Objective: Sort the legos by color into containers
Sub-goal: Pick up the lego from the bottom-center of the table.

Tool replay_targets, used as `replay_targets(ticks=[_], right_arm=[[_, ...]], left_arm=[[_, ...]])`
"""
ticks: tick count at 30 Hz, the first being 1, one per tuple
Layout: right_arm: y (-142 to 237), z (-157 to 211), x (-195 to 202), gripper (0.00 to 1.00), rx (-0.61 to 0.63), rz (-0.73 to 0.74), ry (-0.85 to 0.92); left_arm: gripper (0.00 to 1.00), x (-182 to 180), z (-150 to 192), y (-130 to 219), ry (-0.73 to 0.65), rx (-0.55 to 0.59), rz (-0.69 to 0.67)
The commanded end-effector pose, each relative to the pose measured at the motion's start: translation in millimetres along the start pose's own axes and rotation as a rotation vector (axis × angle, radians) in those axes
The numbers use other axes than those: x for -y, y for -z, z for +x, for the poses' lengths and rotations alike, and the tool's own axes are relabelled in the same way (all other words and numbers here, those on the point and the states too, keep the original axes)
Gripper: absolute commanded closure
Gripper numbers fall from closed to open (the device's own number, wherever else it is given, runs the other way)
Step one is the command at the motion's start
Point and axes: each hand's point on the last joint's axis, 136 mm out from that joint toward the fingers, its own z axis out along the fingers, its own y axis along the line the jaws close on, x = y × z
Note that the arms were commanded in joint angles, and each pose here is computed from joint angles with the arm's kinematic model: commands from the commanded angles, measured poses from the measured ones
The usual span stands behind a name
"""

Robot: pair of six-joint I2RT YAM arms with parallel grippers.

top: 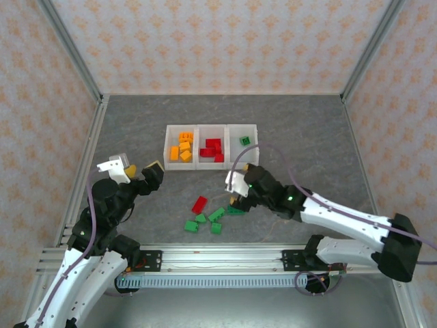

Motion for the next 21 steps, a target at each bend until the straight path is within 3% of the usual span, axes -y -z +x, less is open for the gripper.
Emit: replay_targets(ticks=[1,5,13,21], right_arm=[[-11,8,-24,0.00,-0.008,-0.103,0.173],[-37,33,-40,0.05,-0.109,-0.173,0.276],[-60,33,-52,0.05,-0.095,-0.258,0.276],[-71,37,-67,0.13,-0.093,-0.399,0.254]], left_arm=[[0.01,1,1,-5,-0.014,-0.001,0.010],[0.01,-2,4,-10,-0.016,-0.021,-0.003],[0.01,-4,10,-18,-0.027,-0.057,-0.007],[0.01,-2,9,-17,-0.027,-0.056,0.002]])
